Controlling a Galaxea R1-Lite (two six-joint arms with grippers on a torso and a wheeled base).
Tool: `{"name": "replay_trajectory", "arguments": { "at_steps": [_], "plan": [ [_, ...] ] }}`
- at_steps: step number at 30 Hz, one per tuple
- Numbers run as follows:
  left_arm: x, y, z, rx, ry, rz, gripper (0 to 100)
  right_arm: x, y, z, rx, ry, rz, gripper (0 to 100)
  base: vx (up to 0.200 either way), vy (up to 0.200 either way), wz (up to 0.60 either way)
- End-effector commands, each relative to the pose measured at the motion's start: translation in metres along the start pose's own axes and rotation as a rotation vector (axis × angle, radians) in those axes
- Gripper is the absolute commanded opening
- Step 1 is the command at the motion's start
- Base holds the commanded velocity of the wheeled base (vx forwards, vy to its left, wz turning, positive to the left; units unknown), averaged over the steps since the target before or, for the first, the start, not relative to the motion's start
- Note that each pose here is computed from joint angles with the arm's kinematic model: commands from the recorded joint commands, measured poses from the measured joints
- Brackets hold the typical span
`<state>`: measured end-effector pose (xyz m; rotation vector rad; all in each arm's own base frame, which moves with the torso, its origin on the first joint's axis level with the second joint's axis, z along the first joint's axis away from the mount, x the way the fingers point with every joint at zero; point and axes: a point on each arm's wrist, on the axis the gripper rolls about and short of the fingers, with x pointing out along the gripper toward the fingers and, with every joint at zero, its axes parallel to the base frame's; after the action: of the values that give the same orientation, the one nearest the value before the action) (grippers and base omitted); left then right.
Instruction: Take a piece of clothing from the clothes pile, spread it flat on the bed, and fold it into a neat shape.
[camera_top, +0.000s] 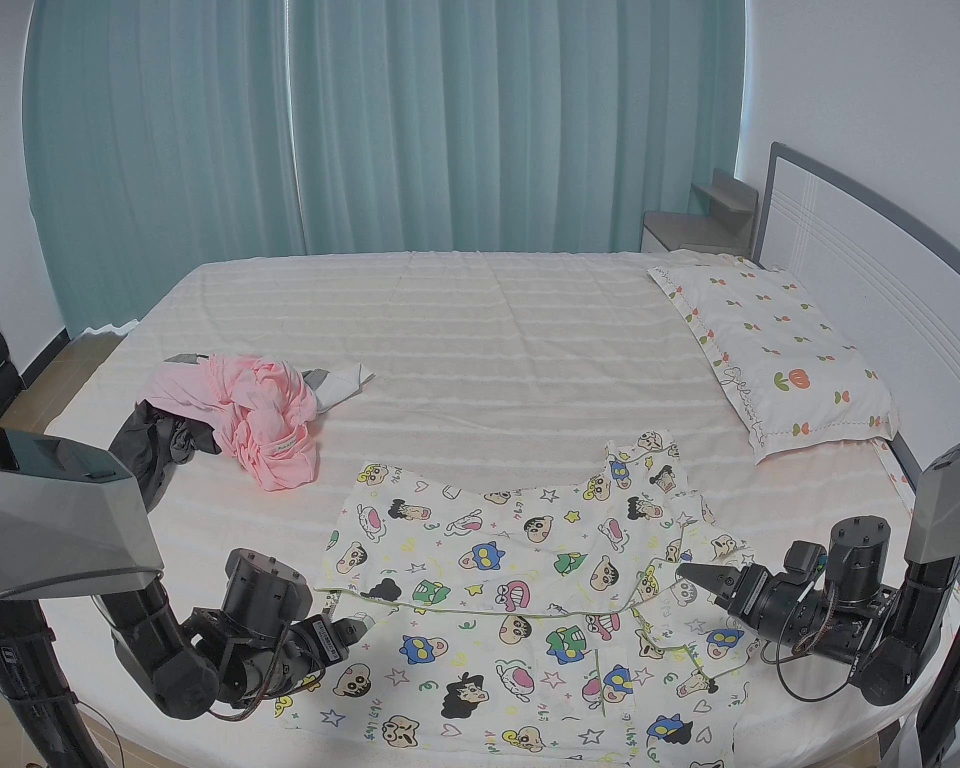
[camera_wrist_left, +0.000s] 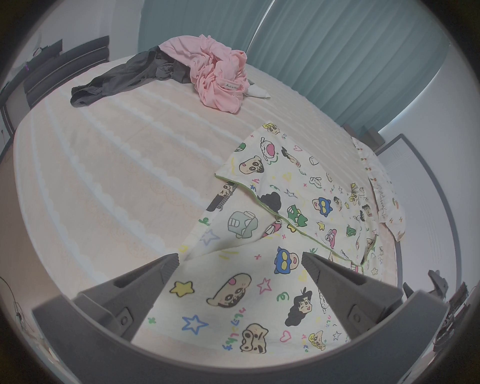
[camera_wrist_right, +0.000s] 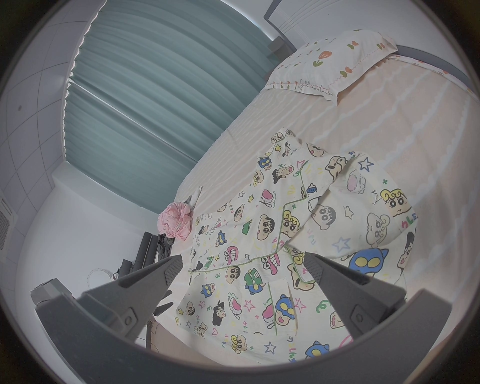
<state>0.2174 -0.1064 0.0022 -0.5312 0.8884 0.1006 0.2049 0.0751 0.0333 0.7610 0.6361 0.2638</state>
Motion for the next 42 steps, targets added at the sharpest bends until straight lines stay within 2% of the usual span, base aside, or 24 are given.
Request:
{"name": "replay_trajectory", "arguments": {
  "at_steps": [1,5,13,17,23,38,42],
  "plan": [
    [-0.006,0.007,-0.006,-0.013,0.013,0.007,100,-0.003,0.0,-0.002,-0.003,0.001,0.004,100,-0.2,0.0,0.0],
    [-0.01,0.013,-0.01,-0.039,0.027,0.025,100,-0.004,0.003,-0.002,-0.008,0.001,0.014,100,-0.2,0.0,0.0],
    [-0.011,0.015,-0.012,-0.027,0.027,0.035,100,-0.004,0.003,-0.003,-0.01,0.004,0.016,100,0.0,0.0,0.0],
    [-0.01,0.01,-0.007,-0.042,0.0,0.003,100,-0.004,0.003,-0.003,-0.009,0.005,0.015,100,0.0,0.0,0.0],
    [-0.011,0.011,-0.004,-0.053,-0.021,-0.015,100,-0.004,0.003,-0.003,-0.009,0.005,0.015,100,0.0,0.2,0.0],
    [-0.005,0.02,0.003,-0.089,-0.032,0.026,100,-0.003,0.003,-0.003,-0.009,0.006,0.014,100,0.0,0.2,0.0],
    [-0.003,0.02,0.002,-0.088,-0.029,0.028,100,-0.003,0.003,-0.003,-0.011,0.007,0.015,100,0.0,0.0,0.0]
  ]
}}
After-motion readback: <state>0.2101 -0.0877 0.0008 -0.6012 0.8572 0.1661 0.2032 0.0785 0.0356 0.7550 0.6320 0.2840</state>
